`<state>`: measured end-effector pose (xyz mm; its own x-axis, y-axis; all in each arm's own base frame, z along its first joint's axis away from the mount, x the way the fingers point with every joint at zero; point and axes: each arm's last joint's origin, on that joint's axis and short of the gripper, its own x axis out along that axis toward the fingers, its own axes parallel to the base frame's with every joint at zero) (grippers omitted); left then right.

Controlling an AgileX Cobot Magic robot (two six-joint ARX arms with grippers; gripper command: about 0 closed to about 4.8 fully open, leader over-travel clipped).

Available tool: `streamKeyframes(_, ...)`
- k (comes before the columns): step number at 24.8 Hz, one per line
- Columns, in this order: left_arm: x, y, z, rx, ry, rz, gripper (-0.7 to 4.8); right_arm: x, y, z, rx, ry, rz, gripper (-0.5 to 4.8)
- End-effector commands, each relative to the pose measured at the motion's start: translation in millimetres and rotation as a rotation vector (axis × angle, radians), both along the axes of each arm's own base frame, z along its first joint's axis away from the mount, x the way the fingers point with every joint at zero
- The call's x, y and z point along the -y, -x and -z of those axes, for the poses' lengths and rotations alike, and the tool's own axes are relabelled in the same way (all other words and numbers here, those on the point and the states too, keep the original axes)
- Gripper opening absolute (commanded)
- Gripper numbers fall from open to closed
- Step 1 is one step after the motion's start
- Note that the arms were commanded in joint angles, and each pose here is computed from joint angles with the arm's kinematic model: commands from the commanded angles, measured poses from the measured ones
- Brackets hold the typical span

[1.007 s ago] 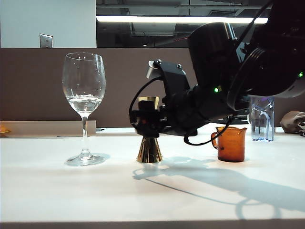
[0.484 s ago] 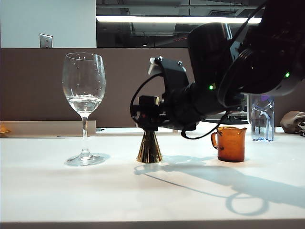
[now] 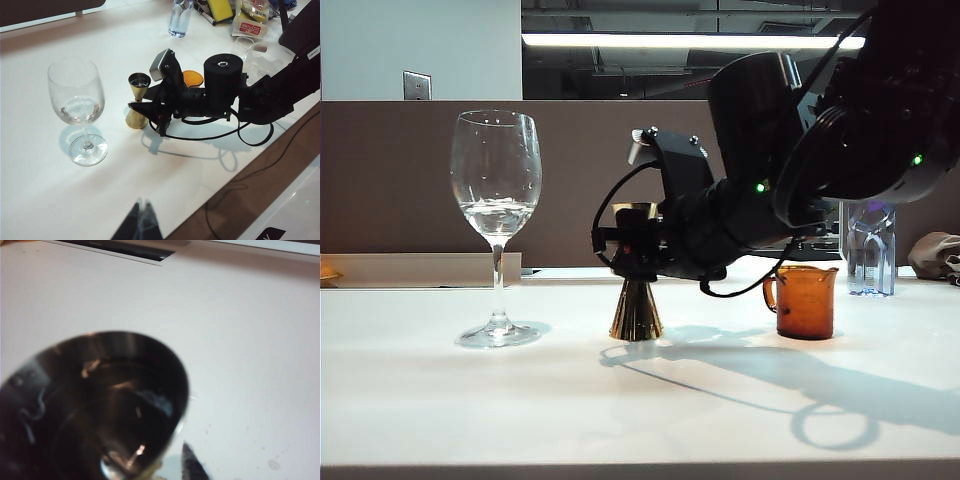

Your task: Pick up the small amber measuring cup and pour the water in it into the jigger, then pick up the jigger and pour the water in it into the wine glass.

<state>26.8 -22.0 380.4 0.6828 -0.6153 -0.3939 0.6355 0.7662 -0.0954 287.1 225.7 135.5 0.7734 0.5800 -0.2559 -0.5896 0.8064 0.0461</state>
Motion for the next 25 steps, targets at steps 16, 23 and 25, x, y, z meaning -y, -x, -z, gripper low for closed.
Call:
streamKeyframes(16, 0.2, -0.3, -1.6, 0.015, 0.005, 0.002, -0.02, -1.9, -0.8, -4.5, 0.018, -0.014, -0.004, 0.5)
streamKeyframes(23, 0.2, -0.3, -1.6, 0.015, 0.005, 0.002, -0.02, -5.5, 2.3, -7.1, 0.024, -0.016, -0.013, -0.05)
streamKeyframes(25, 0.2, -0.3, -1.6, 0.015, 0.005, 0.002, -0.02, -7.4, 3.6, -11.5, 0.031, -0.006, -0.006, -0.05)
